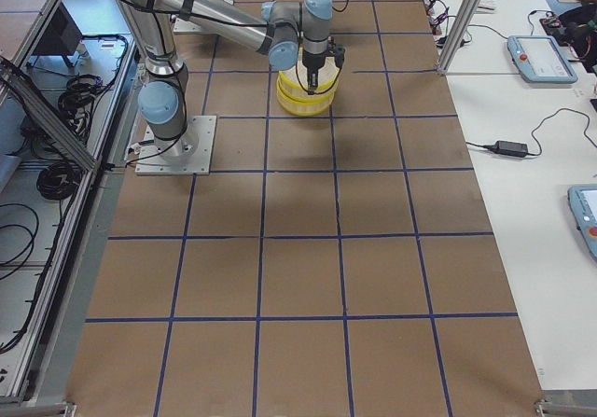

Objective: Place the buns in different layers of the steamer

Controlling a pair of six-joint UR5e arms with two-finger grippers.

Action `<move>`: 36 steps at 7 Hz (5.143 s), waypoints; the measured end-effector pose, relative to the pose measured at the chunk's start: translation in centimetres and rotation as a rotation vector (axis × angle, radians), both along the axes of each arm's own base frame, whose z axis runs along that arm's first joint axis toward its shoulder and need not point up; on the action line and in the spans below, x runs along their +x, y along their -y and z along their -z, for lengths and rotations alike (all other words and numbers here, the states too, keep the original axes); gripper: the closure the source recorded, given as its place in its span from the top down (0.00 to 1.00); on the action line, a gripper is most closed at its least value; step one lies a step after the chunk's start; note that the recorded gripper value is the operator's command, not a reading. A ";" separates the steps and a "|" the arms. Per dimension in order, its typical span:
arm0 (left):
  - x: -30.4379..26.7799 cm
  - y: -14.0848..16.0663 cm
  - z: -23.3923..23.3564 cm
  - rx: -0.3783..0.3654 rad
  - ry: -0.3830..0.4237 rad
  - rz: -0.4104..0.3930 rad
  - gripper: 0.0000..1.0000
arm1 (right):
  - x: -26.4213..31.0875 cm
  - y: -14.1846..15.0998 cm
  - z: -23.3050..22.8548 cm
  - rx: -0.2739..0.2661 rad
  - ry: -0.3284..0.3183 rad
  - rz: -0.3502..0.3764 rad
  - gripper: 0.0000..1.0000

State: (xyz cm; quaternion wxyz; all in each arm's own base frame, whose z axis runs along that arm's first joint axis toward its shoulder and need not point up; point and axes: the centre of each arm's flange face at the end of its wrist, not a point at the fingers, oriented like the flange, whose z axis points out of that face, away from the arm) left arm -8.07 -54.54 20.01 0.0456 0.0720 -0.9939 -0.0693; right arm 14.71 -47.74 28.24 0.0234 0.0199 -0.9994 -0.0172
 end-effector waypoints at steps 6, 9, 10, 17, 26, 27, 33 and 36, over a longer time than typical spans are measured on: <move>0.1 -0.3 0.6 0.019 0.016 -0.061 0.00 | -0.1 -1.0 0.7 0.018 -0.016 -0.008 0.12; -0.3 0.4 -1.7 -0.055 0.024 -0.071 0.00 | -0.3 -1.2 1.0 0.026 -0.028 -0.013 1.00; -0.9 0.8 -3.9 -0.092 0.025 -0.071 0.01 | -0.3 -1.2 0.9 0.026 -0.032 -0.016 1.00; -21.9 -1.8 -17.3 -0.242 -0.156 -0.256 0.01 | -0.1 1.3 -21.3 -0.013 0.036 -0.003 1.00; -30.4 -5.4 -16.5 -0.296 -0.231 -0.129 1.00 | 0.1 -0.3 -23.5 -0.010 0.035 -0.005 1.00; -25.6 -2.6 -16.8 -0.305 -0.198 -0.041 1.00 | 0.1 -0.3 -23.6 -0.011 0.036 -0.005 1.00; 0.6 -3.4 -27.4 -0.129 -0.006 0.079 1.00 | 0.1 -0.3 -23.5 -0.006 0.036 -0.004 1.00; 2.0 -4.2 -28.7 -0.132 0.016 0.160 1.00 | 0.1 -0.3 -23.4 -0.006 0.035 -0.004 1.00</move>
